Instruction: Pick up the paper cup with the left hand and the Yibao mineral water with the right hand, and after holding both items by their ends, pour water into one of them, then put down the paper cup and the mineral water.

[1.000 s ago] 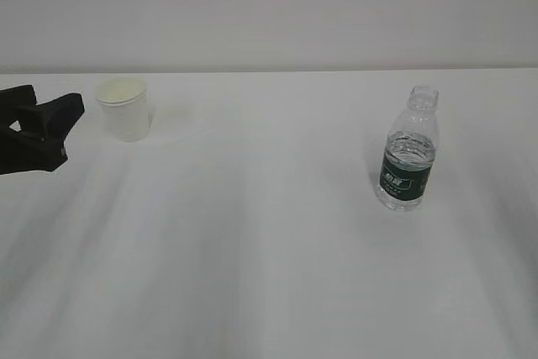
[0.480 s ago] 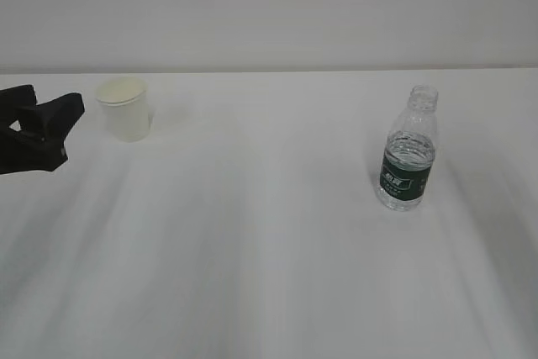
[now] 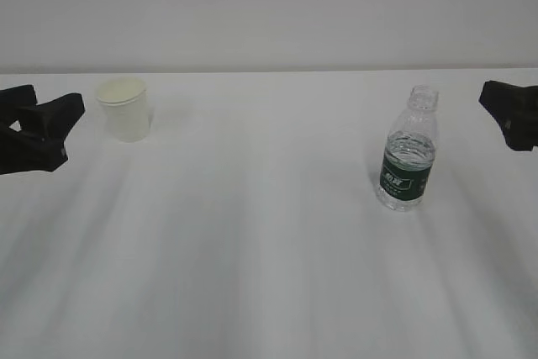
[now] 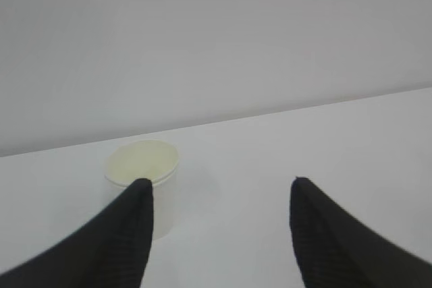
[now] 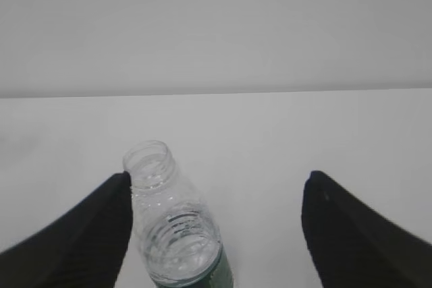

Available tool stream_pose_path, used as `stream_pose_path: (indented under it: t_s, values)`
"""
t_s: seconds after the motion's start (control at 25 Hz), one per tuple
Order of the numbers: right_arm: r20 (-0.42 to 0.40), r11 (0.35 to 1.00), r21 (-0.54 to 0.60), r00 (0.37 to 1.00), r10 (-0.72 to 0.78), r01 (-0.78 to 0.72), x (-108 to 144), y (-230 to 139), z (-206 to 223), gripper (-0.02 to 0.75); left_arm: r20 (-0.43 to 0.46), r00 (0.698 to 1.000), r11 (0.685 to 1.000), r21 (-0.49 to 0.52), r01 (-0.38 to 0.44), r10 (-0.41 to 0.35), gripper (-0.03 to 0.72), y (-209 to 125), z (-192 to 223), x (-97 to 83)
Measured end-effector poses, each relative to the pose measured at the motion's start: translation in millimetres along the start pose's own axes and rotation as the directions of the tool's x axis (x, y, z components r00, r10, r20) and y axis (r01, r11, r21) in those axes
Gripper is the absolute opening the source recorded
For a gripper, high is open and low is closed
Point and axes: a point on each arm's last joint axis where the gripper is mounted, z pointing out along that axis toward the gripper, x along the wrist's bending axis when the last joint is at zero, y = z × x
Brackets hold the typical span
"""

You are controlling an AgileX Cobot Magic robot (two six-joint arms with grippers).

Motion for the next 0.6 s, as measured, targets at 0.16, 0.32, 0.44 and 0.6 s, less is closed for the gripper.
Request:
stream_pose_path:
  t_s: [0.16,0.32,0.44,0.6]
  values:
    - [-0.024,1.000,-0.019,1.000,0.005,-0.006,2,-3,-2,0.591,0.000,1.000,1.000,0.000,0.000,0.000,0.456,0,0,0.0]
    - [-0.058,0.999,-0.019,0.998,-0.040,0.039,5,-4,-3,0.591,0.000,1.000,1.000,0.000,0.000,0.000,0.455,0,0,0.0]
    - [-0.072,0.998,-0.012,0.996,-0.061,0.061,7,-6,-3,0.591,0.000,1.000,1.000,0.000,0.000,0.000,0.455,0,0,0.0]
    - [-0.078,0.998,0.017,0.995,-0.063,0.065,7,-16,-7,0.591,0.000,1.000,1.000,-0.002,0.000,0.000,0.453,0,0,0.0]
